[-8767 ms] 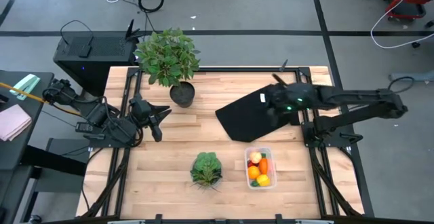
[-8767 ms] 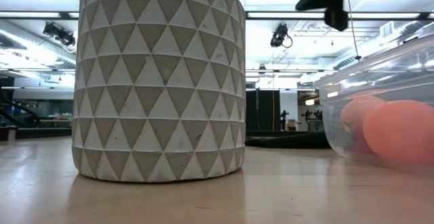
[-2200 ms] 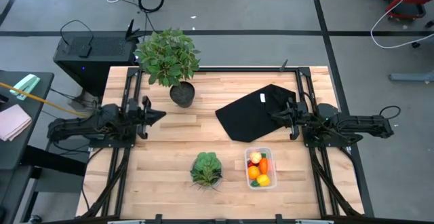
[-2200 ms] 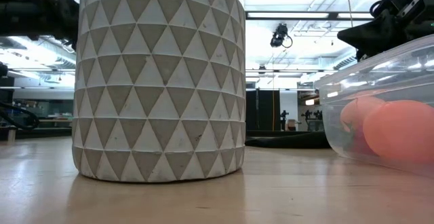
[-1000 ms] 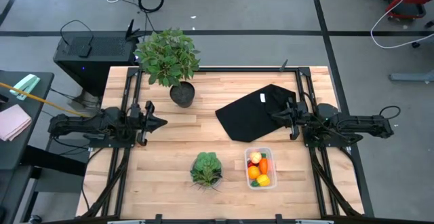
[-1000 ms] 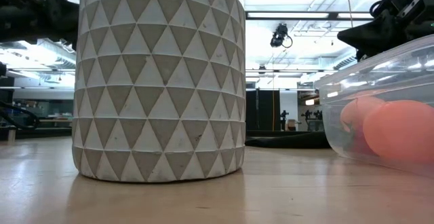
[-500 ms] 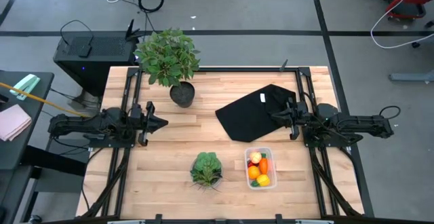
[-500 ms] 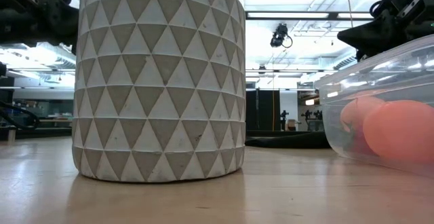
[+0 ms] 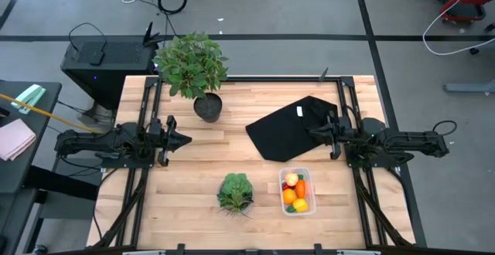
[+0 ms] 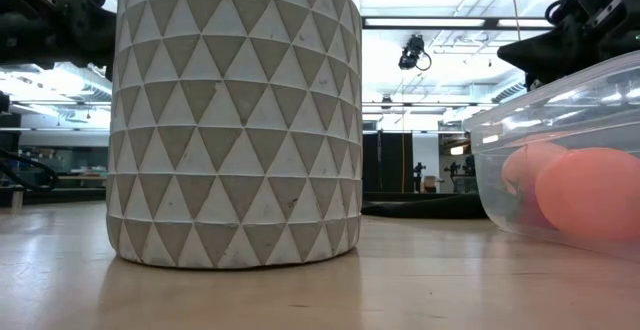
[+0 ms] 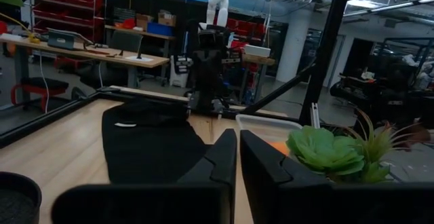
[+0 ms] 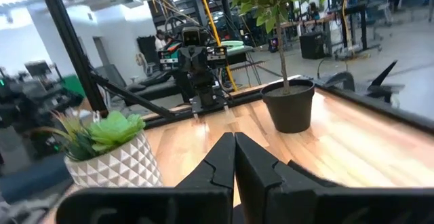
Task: Pick and placing Produce into tupperware
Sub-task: Return to Home Position
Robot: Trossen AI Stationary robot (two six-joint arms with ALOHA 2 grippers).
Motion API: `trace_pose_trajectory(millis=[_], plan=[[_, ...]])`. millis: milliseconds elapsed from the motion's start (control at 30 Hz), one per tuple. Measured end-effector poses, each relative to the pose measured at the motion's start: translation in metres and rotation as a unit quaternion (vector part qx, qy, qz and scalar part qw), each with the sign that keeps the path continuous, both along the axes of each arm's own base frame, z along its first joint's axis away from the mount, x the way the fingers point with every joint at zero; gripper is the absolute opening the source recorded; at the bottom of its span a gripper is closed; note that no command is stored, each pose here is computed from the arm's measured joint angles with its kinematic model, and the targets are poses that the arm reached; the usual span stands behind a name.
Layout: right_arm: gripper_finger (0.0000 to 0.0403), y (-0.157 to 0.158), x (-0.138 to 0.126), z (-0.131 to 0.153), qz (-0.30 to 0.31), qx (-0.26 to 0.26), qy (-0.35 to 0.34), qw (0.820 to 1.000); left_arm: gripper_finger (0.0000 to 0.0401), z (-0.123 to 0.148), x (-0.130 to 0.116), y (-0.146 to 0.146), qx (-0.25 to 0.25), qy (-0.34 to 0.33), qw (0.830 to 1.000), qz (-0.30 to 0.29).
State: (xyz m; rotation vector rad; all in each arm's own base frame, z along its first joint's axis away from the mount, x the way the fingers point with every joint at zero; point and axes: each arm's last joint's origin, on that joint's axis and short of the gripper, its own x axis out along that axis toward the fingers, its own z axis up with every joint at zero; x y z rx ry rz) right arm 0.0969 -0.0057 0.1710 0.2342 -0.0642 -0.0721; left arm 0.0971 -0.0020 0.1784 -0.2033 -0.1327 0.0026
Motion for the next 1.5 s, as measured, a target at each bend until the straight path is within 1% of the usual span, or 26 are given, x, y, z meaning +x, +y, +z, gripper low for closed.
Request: trace_pose_trajectory(millis=[133, 233, 467, 833, 1200, 1500], plan=[[0.0016, 0.0, 0.0, 0.0, -0.004, -0.073, 0.006, 0.997, 0.0023, 0.0, 0.0, 0.0, 0.0, 0.0, 1.0, 0.0], [0.0016, 0.0, 0.0, 0.0, -0.006, -0.103, 0.008, 0.995, 0.0027, -0.0001, 0.0, 0.0, 0.0, 0.0, 1.0, 0.0], [0.0016, 0.0, 0.0, -0.0004, -0.006, -0.104, 0.01, 0.995, 0.0036, -0.0001, 0.0, 0.0, 0.001, 0.0, 1.0, 0.0], [0.0016, 0.0, 0.0, -0.0003, -0.006, -0.104, 0.01, 0.995, 0.0023, -0.0001, 0.0, 0.0, 0.0, 0.0, 1.0, 0.0], [0.0016, 0.0, 0.0, -0.0003, -0.006, -0.104, 0.01, 0.995, 0.0037, -0.0001, 0.0, 0.0, 0.0, 0.0, 1.0, 0.0], [0.0016, 0.0, 0.0, -0.0003, -0.006, -0.104, 0.01, 0.995, 0.0023, -0.0002, 0.0, 0.0, 0.0, 0.0, 1.0, 0.0]])
